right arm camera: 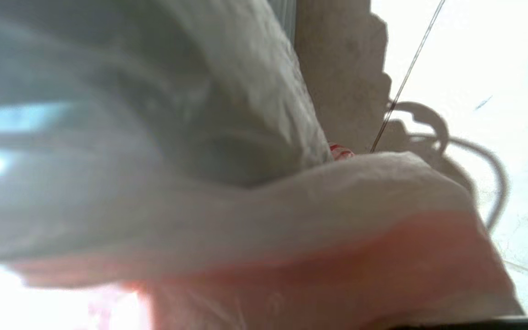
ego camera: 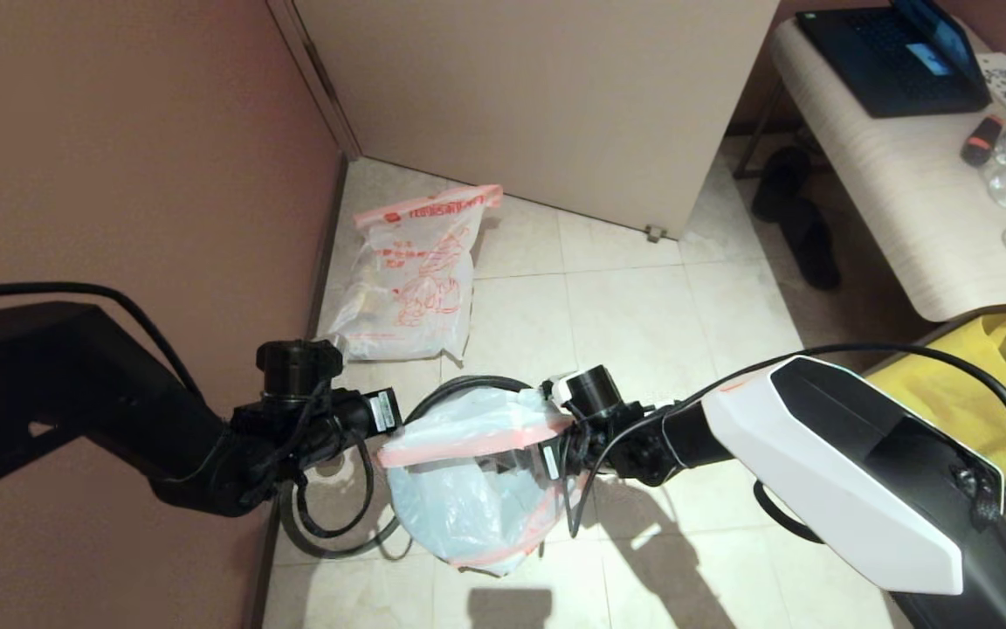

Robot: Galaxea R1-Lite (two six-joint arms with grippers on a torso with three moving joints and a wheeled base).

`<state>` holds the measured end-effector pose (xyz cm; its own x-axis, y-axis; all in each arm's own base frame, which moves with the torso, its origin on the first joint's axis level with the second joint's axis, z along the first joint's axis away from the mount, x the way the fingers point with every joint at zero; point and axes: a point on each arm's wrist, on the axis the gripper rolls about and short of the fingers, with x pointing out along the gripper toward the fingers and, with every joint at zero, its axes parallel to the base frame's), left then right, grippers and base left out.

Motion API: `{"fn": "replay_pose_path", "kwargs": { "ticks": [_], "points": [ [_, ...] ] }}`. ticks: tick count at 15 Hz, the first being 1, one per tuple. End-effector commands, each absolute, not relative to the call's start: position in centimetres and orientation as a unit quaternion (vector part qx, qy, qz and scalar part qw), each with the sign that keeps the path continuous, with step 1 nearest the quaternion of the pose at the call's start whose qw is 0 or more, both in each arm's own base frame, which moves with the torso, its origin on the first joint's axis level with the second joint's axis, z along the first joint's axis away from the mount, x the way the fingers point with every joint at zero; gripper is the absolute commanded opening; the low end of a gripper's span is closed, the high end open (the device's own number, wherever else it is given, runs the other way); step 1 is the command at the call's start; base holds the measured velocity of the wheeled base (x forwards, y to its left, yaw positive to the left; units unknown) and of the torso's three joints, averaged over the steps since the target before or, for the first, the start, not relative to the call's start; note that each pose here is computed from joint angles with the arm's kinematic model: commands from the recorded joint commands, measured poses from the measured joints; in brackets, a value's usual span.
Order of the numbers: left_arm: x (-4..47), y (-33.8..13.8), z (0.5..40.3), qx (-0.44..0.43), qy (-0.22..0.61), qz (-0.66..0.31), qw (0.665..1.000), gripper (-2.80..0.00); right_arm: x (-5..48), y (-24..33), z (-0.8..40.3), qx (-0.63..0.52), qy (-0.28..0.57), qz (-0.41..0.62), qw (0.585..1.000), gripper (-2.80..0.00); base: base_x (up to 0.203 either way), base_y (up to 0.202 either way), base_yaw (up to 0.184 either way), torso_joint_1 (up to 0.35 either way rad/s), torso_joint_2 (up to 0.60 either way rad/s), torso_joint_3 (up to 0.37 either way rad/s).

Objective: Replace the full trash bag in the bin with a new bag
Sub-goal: Put the new garbage bag on the trash can

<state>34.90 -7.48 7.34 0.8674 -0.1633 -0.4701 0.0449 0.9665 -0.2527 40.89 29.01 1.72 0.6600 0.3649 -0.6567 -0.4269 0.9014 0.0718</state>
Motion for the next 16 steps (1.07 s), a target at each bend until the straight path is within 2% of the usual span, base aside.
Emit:
{"fn": "replay_pose_path", "kwargs": {
  "ticks": [1,3,4,9,14,16],
  "points": [
    [33.1,-7.3,10.0,-0.102,0.259,-0.062,0.958,-2.80,41.0,28.9,2.3,-0.040,0.344,0.216,0.913,-2.80,0.000,0.000,0.000,0.000,0.00,0.000],
    [31.4,-7.2,11.9,-0.104,0.264,-0.098,0.954,-2.80,41.0,28.9,2.4,-0.032,0.345,0.215,0.913,-2.80,0.000,0.000,0.000,0.000,0.00,0.000],
    [30.6,-7.2,11.8,-0.107,0.291,-0.129,0.942,-2.80,41.0,28.9,2.7,-0.021,0.345,0.212,0.914,-2.80,0.000,0.000,0.000,0.000,0.00,0.000],
    [29.2,-6.4,11.3,-0.047,0.387,-0.138,0.911,-2.80,41.3,28.8,3.2,-0.014,0.340,0.211,0.916,-2.80,0.000,0.000,0.000,0.000,0.00,0.000],
    [31.8,-5.4,7.8,-0.043,0.419,-0.095,0.902,-2.80,41.6,28.5,4.1,0.017,0.340,0.218,0.915,-2.80,0.000,0.000,0.000,0.000,0.00,0.000],
    [33.3,-5.3,5.6,-0.056,0.383,-0.095,0.917,-2.80,41.6,28.1,4.9,0.049,0.357,0.234,0.903,-2.80,0.000,0.000,0.000,0.000,0.00,0.000]
  ]
}}
